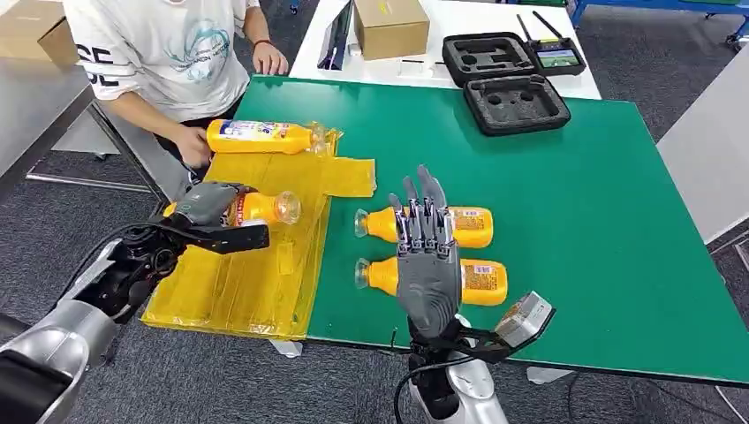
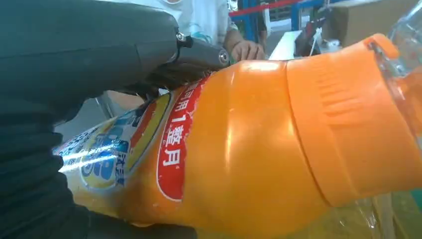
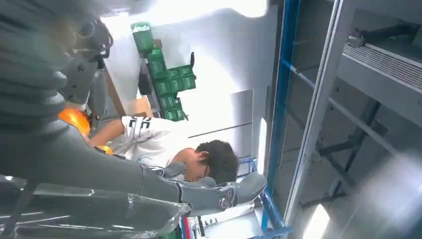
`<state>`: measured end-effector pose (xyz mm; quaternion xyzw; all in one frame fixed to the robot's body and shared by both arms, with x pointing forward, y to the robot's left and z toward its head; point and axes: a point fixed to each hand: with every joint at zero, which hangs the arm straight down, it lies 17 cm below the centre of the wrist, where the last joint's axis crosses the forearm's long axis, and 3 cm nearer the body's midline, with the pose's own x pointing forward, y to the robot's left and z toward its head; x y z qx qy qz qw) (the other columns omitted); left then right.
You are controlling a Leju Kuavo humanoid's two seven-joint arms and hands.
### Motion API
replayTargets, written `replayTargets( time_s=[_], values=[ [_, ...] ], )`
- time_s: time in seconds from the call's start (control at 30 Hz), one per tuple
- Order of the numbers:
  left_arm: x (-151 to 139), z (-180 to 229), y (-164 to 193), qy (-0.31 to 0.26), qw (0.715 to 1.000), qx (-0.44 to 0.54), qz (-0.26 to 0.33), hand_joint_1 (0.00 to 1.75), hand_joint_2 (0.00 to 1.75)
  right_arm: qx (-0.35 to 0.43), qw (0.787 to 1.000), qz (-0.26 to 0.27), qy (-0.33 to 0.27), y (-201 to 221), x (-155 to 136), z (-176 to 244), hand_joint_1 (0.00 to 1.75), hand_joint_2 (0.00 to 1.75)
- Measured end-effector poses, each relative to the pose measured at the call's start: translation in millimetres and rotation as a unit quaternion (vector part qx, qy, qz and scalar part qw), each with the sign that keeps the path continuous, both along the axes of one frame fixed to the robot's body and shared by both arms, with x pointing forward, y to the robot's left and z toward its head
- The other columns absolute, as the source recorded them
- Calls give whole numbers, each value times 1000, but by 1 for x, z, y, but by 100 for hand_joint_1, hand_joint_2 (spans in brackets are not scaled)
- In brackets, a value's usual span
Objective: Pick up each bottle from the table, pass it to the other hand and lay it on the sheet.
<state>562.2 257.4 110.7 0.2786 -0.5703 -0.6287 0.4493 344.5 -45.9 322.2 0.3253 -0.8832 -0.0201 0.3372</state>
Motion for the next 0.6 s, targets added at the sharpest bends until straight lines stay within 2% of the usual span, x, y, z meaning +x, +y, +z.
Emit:
replayTargets(
  time_s=[0.33, 0.5, 0.6],
  values=[
    [-4, -34, 9, 39, 997, 62, -4, 175, 175, -11, 999, 28, 19, 10, 1, -20, 0, 175],
    [-20, -65, 12, 94, 990, 99, -25, 175, 175, -18, 999, 31, 33, 14, 5, -30, 0, 175],
    [-29, -81, 14, 108, 987, 112, -29, 175, 175, -24, 998, 28, 40, 17, 11, -36, 0, 175]
  ],
)
